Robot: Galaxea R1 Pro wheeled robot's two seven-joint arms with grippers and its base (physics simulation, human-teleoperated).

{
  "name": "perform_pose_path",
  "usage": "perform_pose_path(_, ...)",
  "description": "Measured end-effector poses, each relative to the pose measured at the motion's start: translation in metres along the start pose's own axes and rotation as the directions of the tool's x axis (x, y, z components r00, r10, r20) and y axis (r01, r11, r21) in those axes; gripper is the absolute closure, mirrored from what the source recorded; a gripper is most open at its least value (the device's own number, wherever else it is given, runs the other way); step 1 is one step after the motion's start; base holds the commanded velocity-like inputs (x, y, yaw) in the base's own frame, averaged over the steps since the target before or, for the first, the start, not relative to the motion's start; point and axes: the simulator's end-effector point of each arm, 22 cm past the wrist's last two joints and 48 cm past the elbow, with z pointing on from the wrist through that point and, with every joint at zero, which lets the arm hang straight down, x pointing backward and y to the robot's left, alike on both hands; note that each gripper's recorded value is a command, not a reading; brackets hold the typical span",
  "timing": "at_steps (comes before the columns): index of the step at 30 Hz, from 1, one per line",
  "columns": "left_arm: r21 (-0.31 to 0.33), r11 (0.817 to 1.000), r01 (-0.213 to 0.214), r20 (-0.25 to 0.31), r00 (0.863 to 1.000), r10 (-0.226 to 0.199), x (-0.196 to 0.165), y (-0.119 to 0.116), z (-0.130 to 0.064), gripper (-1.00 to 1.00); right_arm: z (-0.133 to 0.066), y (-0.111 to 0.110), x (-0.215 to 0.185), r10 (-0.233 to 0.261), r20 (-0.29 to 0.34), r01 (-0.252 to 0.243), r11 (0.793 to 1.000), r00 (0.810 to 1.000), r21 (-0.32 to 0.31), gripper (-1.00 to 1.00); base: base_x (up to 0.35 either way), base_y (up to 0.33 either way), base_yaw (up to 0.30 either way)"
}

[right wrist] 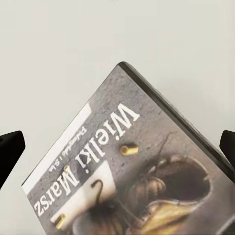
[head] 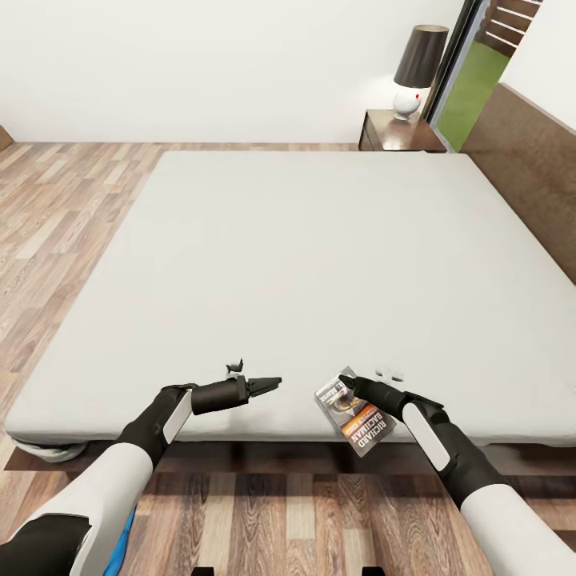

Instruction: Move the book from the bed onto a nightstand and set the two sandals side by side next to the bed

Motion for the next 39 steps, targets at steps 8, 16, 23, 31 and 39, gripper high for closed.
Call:
perform_pose_path(8, -0.002, 1.000, -0.001, -0.002, 1.000, 0.001, 0.000, 0.000, 0.000, -1.00, 0.000, 0.000, 0.000, -0.001, 0.001, 0.001, 1.000, 1.000, 0.000, -1.00, 0.000, 0.000, 0.000)
perform_pose_path(16, -0.002, 1.000, -0.001, -0.002, 1.000, 0.001, 0.000, -0.003, 0.000, -1.00, -0.003, 0.002, -0.002, -0.001, 0.001, 0.001, 1.000, 1.000, -0.001, -1.00, 0.000, 0.000, 0.000)
perform_pose_path(23, -0.003, 1.000, 0.000, -0.004, 1.000, 0.000, -0.001, -0.014, -0.001, -1.00, -0.011, 0.007, -0.007, -0.001, 0.001, 0.001, 1.000, 1.000, 0.000, -1.00, 0.000, 0.000, 0.000)
perform_pose_path(31, -0.002, 1.000, 0.000, -0.004, 1.000, 0.000, -0.003, -0.027, -0.002, -1.00, -0.021, 0.014, -0.012, -0.001, 0.001, 0.001, 1.000, 1.000, -0.001, -1.00, 0.000, 0.000, 0.000)
perform_pose_path(39, -0.004, 1.000, 0.000, -0.004, 1.000, 0.000, -0.005, -0.038, -0.003, -1.00, -0.031, 0.021, -0.018, -0.003, 0.004, 0.003, 1.000, 1.000, -0.002, -1.00, 0.000, 0.000, 0.000)
